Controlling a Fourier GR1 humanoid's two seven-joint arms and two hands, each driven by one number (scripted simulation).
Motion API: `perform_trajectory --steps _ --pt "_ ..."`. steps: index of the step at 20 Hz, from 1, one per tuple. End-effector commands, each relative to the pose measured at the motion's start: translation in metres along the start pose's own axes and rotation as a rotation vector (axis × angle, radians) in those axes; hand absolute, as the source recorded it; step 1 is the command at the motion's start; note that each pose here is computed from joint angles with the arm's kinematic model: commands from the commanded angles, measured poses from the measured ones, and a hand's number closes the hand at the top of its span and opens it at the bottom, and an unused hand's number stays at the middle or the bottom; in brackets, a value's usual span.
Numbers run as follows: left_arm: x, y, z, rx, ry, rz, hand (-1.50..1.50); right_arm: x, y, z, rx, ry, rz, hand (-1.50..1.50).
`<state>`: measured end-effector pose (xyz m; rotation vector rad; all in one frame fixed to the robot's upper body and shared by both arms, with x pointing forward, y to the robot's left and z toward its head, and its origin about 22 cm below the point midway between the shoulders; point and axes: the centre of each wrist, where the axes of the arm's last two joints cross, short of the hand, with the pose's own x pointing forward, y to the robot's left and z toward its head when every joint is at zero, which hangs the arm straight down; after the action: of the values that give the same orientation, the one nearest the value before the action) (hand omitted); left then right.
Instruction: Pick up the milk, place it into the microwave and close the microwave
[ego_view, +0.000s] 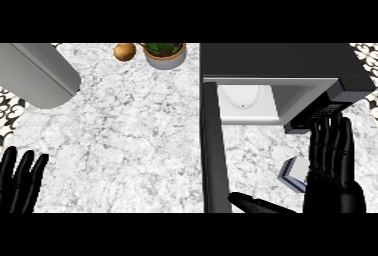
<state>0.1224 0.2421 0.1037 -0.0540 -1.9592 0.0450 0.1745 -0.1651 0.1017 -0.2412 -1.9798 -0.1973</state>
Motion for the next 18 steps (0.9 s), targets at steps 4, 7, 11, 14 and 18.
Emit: perform_trajectory --steps 4,7,11,14,18 --pt "0.0 0.008 0.01 0.0 0.011 0.013 -1.5 -0.034 -0.003 -0.012 -0.088 0.053 0.046 -1.5" --pt "0.003 0.017 0.021 -0.007 0.001 -0.002 -1.5 -0.052 -0.022 0.001 -0.122 0.061 0.051 -1.5" --pt "0.014 -0.003 0.026 0.002 -0.005 0.007 -1.5 -0.058 -0.054 -0.001 -0.133 0.086 0.03 -1.5" --pt "-0.011 0.016 0.035 -0.005 -0.004 0.023 -1.5 -0.074 -0.047 0.015 -0.181 0.107 0.076 -1.5" --pt "0.003 0.014 0.031 -0.015 0.005 0.004 -1.5 -0.1 -0.063 0.027 -0.201 0.169 0.093 -1.5"
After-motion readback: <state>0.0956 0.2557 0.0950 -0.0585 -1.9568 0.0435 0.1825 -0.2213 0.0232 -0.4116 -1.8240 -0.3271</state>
